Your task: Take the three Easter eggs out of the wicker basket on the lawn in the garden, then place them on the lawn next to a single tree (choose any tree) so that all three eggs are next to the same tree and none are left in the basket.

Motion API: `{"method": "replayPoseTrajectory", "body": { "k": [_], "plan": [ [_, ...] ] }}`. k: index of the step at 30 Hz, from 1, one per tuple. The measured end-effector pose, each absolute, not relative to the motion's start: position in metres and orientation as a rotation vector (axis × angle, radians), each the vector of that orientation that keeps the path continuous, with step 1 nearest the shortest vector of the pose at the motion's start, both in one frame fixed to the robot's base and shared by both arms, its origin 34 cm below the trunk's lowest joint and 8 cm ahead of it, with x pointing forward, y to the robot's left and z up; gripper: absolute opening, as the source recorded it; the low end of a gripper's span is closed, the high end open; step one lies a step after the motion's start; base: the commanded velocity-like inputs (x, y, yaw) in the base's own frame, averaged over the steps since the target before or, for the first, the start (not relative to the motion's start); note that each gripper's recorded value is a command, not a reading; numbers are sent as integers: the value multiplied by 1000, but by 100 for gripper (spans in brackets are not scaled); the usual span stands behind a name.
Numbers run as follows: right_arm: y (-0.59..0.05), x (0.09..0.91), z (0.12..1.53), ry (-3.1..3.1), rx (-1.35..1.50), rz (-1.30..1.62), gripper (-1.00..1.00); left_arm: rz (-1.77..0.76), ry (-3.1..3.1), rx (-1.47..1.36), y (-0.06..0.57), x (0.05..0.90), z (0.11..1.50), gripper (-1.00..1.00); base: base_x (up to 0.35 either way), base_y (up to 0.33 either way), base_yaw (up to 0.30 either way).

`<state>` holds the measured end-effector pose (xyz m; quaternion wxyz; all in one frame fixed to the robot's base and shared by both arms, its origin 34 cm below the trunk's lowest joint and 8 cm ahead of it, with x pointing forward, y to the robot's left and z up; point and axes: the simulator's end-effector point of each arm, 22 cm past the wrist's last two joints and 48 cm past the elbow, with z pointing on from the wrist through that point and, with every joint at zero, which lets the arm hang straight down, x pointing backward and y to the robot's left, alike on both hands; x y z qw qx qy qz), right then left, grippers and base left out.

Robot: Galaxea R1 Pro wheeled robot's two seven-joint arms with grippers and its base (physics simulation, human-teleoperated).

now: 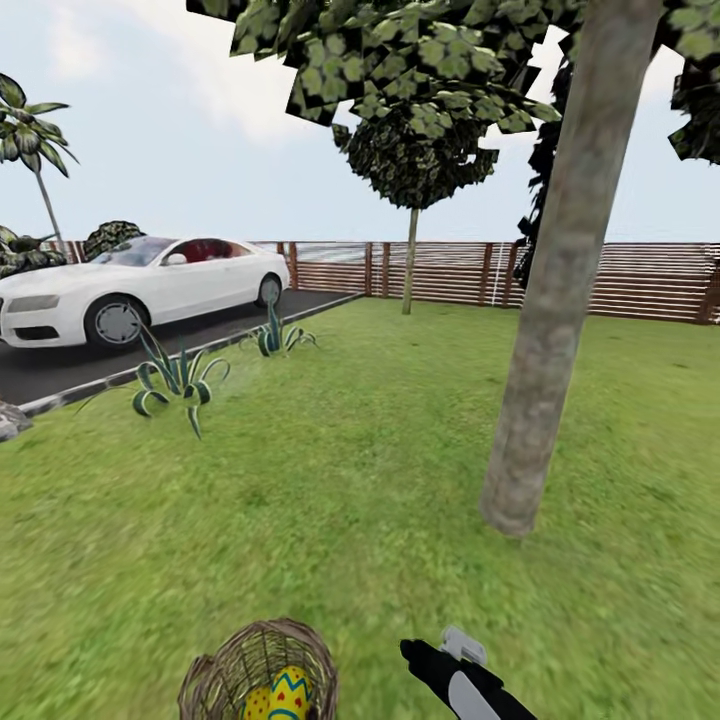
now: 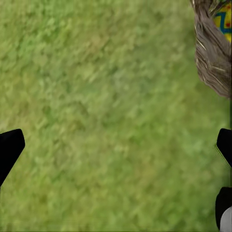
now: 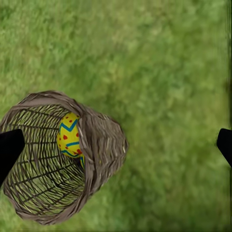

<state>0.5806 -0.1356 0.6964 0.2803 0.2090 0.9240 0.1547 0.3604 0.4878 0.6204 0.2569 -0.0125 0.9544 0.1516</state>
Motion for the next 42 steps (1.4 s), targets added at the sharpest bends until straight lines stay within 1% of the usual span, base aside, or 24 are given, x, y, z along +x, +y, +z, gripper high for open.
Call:
{"method": "replayPoseTrajectory", "body": {
  "k": [8, 12, 42],
  "plan": [
    [-136, 581, 710, 2470, 558, 416, 100, 410, 2573, -33, 488, 363, 633, 100, 0, 0, -236],
    [-136, 580, 715, 2468, 557, 416, 100, 410, 2570, -33, 488, 362, 638, 100, 0, 0, -105],
    [-135, 573, 748, 2469, 557, 417, 100, 411, 2570, -33, 488, 355, 671, 100, 0, 0, -7]
  ]
}}
